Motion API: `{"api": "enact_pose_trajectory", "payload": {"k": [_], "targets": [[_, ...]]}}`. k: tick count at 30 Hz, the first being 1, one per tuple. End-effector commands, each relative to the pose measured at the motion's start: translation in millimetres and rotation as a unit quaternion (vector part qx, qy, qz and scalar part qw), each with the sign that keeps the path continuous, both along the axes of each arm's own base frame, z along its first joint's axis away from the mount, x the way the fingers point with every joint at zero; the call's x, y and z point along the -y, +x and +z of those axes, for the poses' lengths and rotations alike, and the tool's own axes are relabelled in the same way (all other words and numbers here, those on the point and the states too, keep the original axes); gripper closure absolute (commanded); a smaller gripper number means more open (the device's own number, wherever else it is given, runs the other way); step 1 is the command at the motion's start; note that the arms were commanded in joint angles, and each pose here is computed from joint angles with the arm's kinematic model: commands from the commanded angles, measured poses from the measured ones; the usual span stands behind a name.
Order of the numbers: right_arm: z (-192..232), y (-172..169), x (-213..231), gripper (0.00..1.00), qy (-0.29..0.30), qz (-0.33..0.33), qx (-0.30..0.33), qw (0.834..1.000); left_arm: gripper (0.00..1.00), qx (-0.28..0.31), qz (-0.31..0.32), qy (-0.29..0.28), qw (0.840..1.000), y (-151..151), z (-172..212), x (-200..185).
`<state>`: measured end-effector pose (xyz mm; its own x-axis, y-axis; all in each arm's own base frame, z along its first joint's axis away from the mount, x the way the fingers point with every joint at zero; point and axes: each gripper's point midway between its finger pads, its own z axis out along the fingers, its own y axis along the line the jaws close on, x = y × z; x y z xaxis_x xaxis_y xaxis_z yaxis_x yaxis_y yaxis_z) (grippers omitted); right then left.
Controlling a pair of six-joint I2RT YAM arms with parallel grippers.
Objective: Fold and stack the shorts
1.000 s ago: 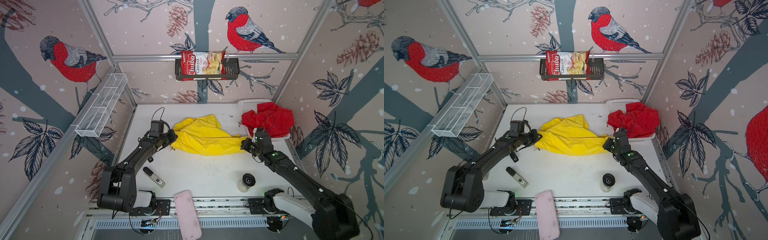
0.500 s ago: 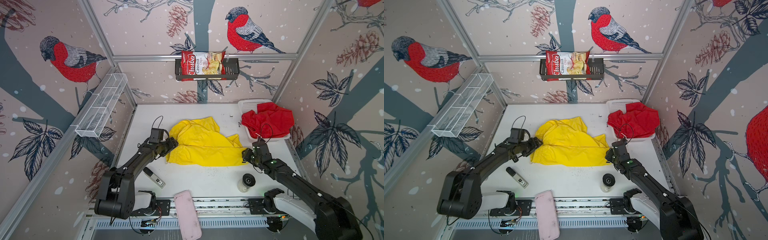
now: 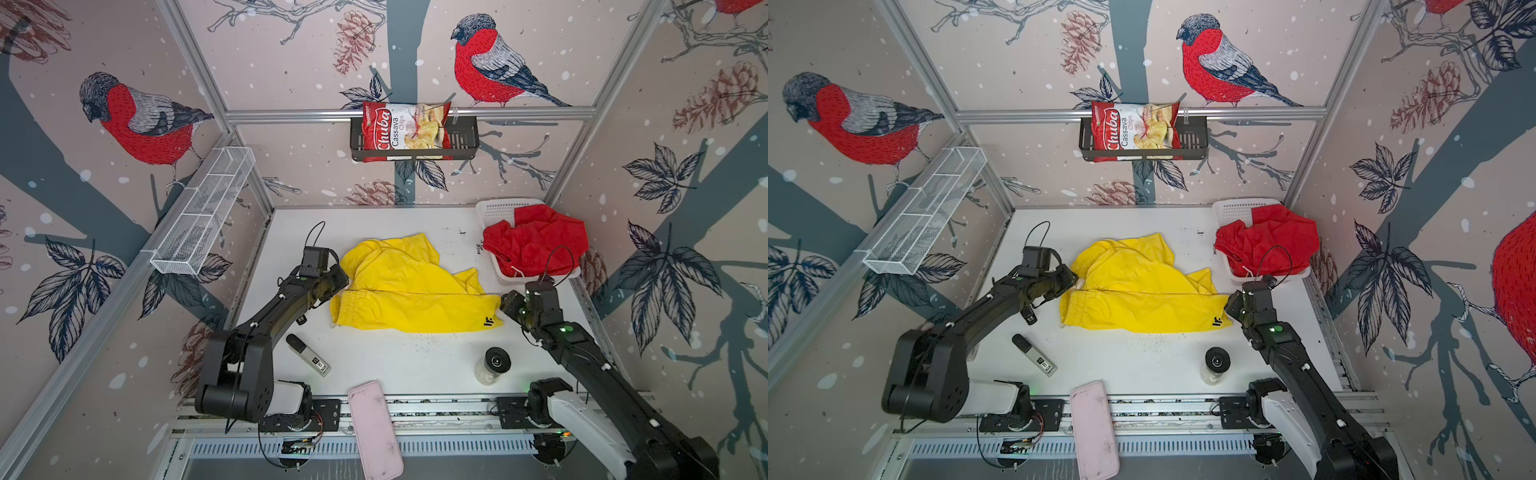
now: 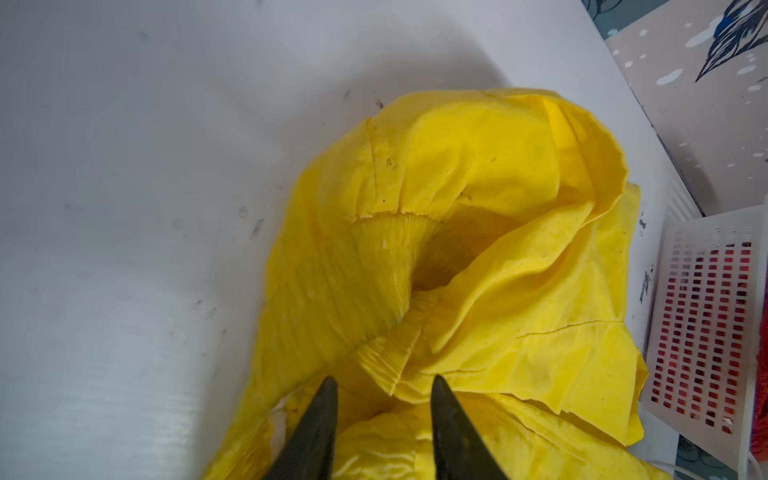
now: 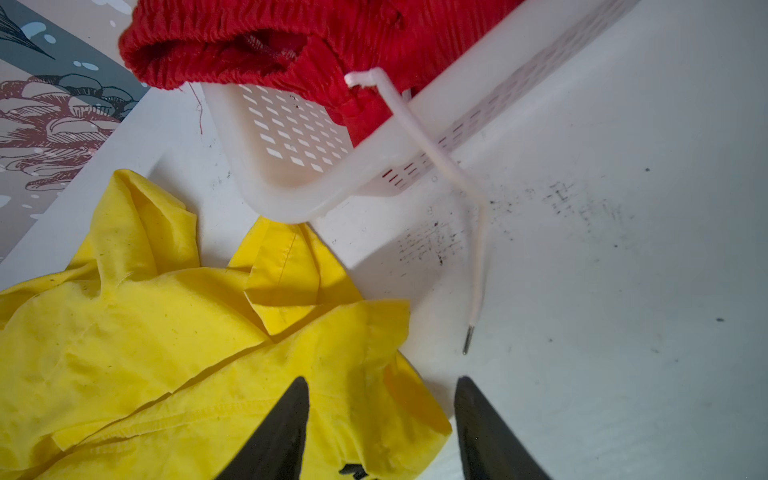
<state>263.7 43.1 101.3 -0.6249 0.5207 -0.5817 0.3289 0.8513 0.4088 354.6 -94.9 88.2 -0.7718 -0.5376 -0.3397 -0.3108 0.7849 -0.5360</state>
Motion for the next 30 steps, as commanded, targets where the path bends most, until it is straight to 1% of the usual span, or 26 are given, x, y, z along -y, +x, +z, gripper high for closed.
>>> {"api": "enact_pose_trajectory", "payload": {"k": [1,2,5,6,8,9,10,11,12,13,14,17,20,21,22,23,24,26,27,28,30], "targets": [[0,3,-6,0.43,0.010,0.011,0.003,1.000,0.63,0.001,-0.015,-0.027,1.000,10,-6,15],[-1,4,-7,0.42,0.014,0.013,0.001,1.000,0.58,-0.009,-0.018,-0.025,0.999,9,-14,16],[-4,6,-12,0.40,0.025,0.018,-0.004,1.000,0.36,-0.031,-0.034,-0.031,0.998,4,-31,26],[-5,8,-15,0.39,0.031,0.021,-0.003,0.999,0.31,-0.035,-0.040,-0.034,0.998,2,-35,30],[-5,13,-22,0.39,0.044,0.028,-0.001,0.999,0.26,-0.043,-0.050,-0.035,0.997,1,-43,39],[-5,16,-26,0.39,0.050,0.033,0.000,0.998,0.29,-0.047,-0.051,-0.034,0.997,2,-46,43],[-5,18,-30,0.39,0.053,0.037,-0.001,0.998,0.41,-0.046,-0.053,-0.035,0.997,4,-48,45],[-5,21,-35,0.39,0.053,0.042,-0.002,0.998,0.66,-0.045,-0.052,-0.038,0.997,6,-49,48],[-4,24,-41,0.39,0.053,0.050,-0.005,0.997,0.83,-0.044,-0.049,-0.041,0.997,8,-49,49],[-3,27,-45,0.40,0.050,0.055,-0.007,0.997,0.96,-0.043,-0.048,-0.044,0.997,10,-48,50],[0,30,-50,0.41,0.047,0.061,-0.007,0.997,1.00,-0.037,-0.049,-0.047,0.997,13,-43,52],[11,38,-63,0.49,0.035,0.075,0.002,0.997,1.00,-0.011,-0.052,-0.043,0.998,22,-16,52],[24,48,-74,0.64,0.028,0.082,0.020,0.996,1.00,0.024,-0.059,-0.032,0.997,30,22,50],[29,52,-79,0.67,0.025,0.086,0.025,0.996,1.00,0.039,-0.062,-0.029,0.997,34,37,48],[32,54,-84,0.69,0.020,0.092,0.029,0.995,1.00,0.044,-0.062,-0.024,0.997,33,44,46],[36,58,-92,0.71,0.011,0.100,0.032,0.994,1.00,0.063,-0.064,-0.021,0.996,39,61,44],[40,61,-101,0.71,0.000,0.110,0.036,0.993,1.00,0.073,-0.064,-0.017,0.995,40,71,41],[51,66,-120,0.71,-0.024,0.131,0.045,0.990,1.00,0.089,-0.069,-0.007,0.994,41,85,36],[46,69,-130,0.71,-0.043,0.141,0.037,0.988,1.00,0.092,-0.070,0.007,0.993,41,88,31],[47,71,-139,0.71,-0.052,0.148,0.037,0.987,1.00,0.085,-0.061,0.029,0.994,40,87,23],[44,74,-159,0.71,-0.058,0.170,0.033,0.983,1.00,0.055,-0.025,0.093,0.994,36,79,-2]]}}
